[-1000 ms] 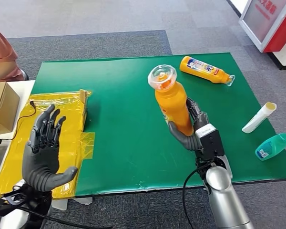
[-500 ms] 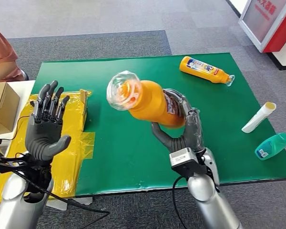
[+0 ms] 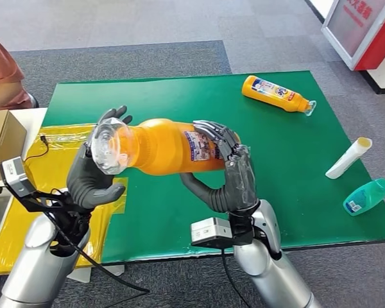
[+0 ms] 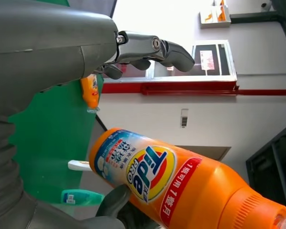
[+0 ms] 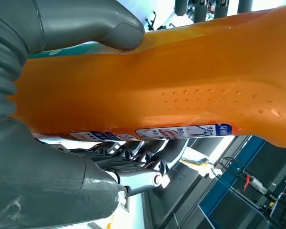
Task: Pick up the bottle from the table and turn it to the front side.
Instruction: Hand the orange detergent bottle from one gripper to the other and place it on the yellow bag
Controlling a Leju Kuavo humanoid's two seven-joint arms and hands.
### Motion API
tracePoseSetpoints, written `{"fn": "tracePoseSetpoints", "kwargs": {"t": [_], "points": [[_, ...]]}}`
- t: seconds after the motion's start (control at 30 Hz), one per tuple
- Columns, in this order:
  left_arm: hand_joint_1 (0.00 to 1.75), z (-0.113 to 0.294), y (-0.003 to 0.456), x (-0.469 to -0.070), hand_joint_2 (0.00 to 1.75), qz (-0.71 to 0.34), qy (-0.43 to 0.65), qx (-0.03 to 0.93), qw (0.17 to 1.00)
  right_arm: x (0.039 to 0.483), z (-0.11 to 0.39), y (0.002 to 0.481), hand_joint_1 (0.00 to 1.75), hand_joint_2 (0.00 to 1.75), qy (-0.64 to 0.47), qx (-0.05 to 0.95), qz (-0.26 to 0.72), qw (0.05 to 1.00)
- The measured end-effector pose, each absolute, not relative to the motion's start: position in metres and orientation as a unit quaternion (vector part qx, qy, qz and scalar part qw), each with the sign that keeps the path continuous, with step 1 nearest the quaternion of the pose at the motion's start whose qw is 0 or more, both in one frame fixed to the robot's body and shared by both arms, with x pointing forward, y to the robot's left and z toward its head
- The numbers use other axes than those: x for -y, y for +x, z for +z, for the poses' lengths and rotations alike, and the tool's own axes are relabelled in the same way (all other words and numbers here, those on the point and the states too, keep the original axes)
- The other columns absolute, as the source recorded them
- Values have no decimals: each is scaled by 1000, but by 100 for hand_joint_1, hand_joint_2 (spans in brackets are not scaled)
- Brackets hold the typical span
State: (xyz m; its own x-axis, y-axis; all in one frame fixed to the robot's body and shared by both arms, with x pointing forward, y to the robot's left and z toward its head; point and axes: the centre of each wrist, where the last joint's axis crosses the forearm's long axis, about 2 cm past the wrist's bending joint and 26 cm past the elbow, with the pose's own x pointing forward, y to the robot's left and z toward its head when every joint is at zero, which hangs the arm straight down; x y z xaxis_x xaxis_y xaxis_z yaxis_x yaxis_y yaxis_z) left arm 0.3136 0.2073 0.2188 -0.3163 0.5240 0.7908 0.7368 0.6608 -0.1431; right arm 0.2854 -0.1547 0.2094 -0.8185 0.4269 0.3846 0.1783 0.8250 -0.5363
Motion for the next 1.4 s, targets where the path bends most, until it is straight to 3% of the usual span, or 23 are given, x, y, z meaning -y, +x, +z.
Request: {"fn": "tracePoseSetpoints", "kwargs": {"t": [0.33, 1.23, 1.4], "points": [[0, 220, 318, -201, 175, -150, -411, 785, 438, 152, 209, 288, 175, 175, -167, 920, 252, 250], [0, 272, 345, -159, 175, -265, -417, 754, 433, 131, 192, 302, 175, 175, -157, 896, 315, 273], [12, 271, 346, -161, 175, -267, -403, 756, 441, 129, 187, 308, 175, 175, -157, 889, 323, 283]]}}
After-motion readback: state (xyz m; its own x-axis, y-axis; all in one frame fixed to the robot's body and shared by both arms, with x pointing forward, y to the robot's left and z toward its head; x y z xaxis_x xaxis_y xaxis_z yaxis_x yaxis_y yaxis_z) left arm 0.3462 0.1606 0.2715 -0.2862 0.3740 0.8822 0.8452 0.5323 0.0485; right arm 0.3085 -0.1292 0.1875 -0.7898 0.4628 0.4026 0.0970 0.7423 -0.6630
